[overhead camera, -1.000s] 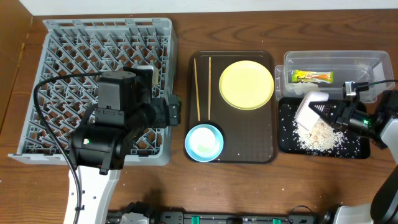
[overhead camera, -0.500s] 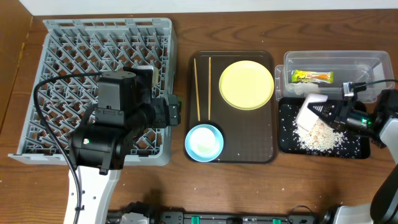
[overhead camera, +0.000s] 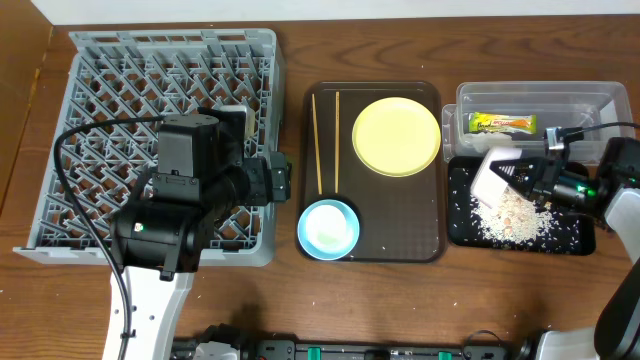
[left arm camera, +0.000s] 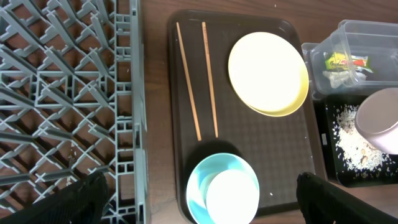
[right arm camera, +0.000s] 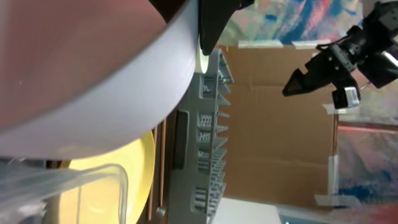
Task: Sort waste into correct bins and load items into the dishwasher
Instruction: 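Tip the pink bowl over the black tray to pour out rice, then place the pink bowl back on the brown tray with the right gripper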
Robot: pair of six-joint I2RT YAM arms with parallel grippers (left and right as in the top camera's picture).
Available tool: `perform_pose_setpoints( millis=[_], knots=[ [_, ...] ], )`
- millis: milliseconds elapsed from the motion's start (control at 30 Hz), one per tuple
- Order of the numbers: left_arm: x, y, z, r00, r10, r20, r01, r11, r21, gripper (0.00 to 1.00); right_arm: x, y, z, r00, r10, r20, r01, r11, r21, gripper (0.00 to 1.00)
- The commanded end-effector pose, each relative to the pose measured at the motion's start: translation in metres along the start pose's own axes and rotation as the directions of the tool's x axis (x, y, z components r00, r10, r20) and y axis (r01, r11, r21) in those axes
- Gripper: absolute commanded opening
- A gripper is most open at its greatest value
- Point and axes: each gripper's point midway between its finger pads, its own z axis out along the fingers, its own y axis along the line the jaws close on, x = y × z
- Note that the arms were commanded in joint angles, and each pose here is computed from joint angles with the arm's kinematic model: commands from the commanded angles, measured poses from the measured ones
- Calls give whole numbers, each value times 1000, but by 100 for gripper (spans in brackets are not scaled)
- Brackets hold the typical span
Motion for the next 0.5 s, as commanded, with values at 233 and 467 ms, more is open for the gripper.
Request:
perform_pose_setpoints(
  millis=[233,467],
  knots=[
    [-5,-4,-4,1000,18,13,-18,1000,16,97,33,46,56,962,-218,-166,238,964,117,1],
    [-5,-4,-4,1000,18,13,-18,1000,16,97,80,23,104,790,-476,-387,610,544,576,1]
  ],
)
